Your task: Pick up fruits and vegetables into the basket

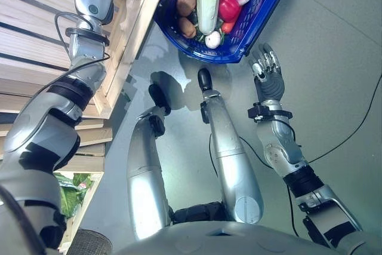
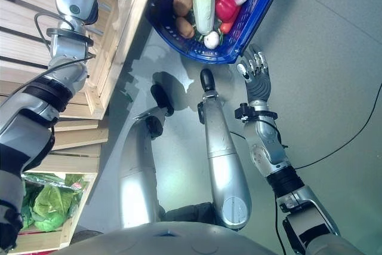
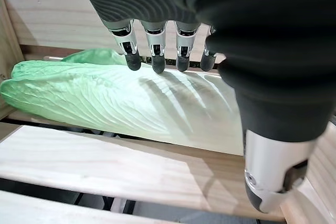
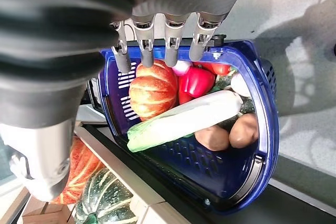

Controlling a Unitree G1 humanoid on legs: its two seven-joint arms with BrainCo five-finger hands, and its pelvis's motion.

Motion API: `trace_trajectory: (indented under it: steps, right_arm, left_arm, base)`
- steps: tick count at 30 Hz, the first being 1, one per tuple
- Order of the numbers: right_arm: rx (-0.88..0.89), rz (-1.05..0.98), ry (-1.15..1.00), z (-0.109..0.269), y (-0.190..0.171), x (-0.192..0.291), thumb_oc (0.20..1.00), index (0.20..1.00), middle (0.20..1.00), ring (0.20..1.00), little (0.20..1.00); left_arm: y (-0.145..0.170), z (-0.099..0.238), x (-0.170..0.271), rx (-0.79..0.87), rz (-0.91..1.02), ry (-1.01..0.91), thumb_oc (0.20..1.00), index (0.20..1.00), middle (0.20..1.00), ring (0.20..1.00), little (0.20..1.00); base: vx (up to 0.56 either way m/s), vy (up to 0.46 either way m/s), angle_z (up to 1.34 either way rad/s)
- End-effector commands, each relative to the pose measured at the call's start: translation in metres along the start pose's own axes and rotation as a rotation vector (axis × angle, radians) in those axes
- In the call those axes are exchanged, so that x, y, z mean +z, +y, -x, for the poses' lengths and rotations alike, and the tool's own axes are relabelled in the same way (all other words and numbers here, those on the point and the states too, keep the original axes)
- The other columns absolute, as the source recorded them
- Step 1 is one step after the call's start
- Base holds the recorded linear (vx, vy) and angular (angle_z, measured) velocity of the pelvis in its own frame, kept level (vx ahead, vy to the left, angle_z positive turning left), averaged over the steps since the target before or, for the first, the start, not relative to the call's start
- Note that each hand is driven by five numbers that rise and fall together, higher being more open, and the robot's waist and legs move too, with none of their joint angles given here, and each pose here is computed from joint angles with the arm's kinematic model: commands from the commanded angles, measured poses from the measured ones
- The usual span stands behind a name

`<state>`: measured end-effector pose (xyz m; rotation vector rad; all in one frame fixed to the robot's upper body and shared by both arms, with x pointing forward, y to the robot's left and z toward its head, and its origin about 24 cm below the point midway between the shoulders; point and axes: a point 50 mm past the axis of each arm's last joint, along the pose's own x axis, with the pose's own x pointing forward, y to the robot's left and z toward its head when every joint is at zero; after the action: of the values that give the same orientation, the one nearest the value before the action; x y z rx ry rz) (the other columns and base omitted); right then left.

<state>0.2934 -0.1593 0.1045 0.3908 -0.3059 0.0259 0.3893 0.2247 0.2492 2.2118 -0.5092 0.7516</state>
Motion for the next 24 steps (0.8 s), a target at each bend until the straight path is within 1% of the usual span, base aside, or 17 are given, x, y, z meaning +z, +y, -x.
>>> trace_trajectory:
  steps: [1,4,9,15,22,23,24]
  right_arm:
    - [0.035,-0.014,-0.043,0.005,0.009,0.005,1.000,1.000,1.000,1.000,1.000]
    - [0.031,-0.016,-0.052,0.004,0.010,0.005,1.000,1.000,1.000,1.000,1.000]
    - [0.026,-0.016,-0.055,0.003,0.011,0.007,1.000,1.000,1.000,1.000,1.000]
    - [0.031,-0.018,-0.052,0.004,0.010,0.008,1.000,1.000,1.000,1.000,1.000]
    - [0.034,-0.017,-0.050,0.003,0.014,0.007,1.000,1.000,1.000,1.000,1.000]
    - [0.033,-0.016,-0.049,0.003,0.014,0.007,1.000,1.000,1.000,1.000,1.000]
    - [0.034,-0.017,-0.051,0.003,0.014,0.008,1.000,1.000,1.000,1.000,1.000]
  left_arm:
    - [-0.004,-0.005,-0.019,-0.032,-0.042,0.059,1.000,1.000,1.000,1.000,1.000]
    - [-0.006,-0.004,-0.019,-0.032,-0.041,0.063,1.000,1.000,1.000,1.000,1.000]
    - [0.007,-0.009,-0.019,0.117,-0.023,0.053,1.000,1.000,1.000,1.000,1.000]
    - [0.019,-0.015,-0.025,0.214,-0.008,0.068,1.000,1.000,1.000,1.000,1.000]
    - [0.011,-0.015,-0.026,0.108,-0.004,0.105,1.000,1.000,1.000,1.000,1.000]
    - [0.007,-0.015,-0.026,0.046,-0.003,0.114,1.000,1.000,1.000,1.000,1.000]
    - [0.005,-0.013,-0.026,0.026,0.001,0.116,1.000,1.000,1.000,1.000,1.000]
  base:
    - [0.00,0.000,0.00]
    - [0.01,0.002,-0.02]
    - [0.00,0.000,0.00]
    - [0.00,0.000,0.00]
    - [0.00,0.000,0.00]
    - [0.00,0.000,0.00]
    - [0.00,0.000,0.00]
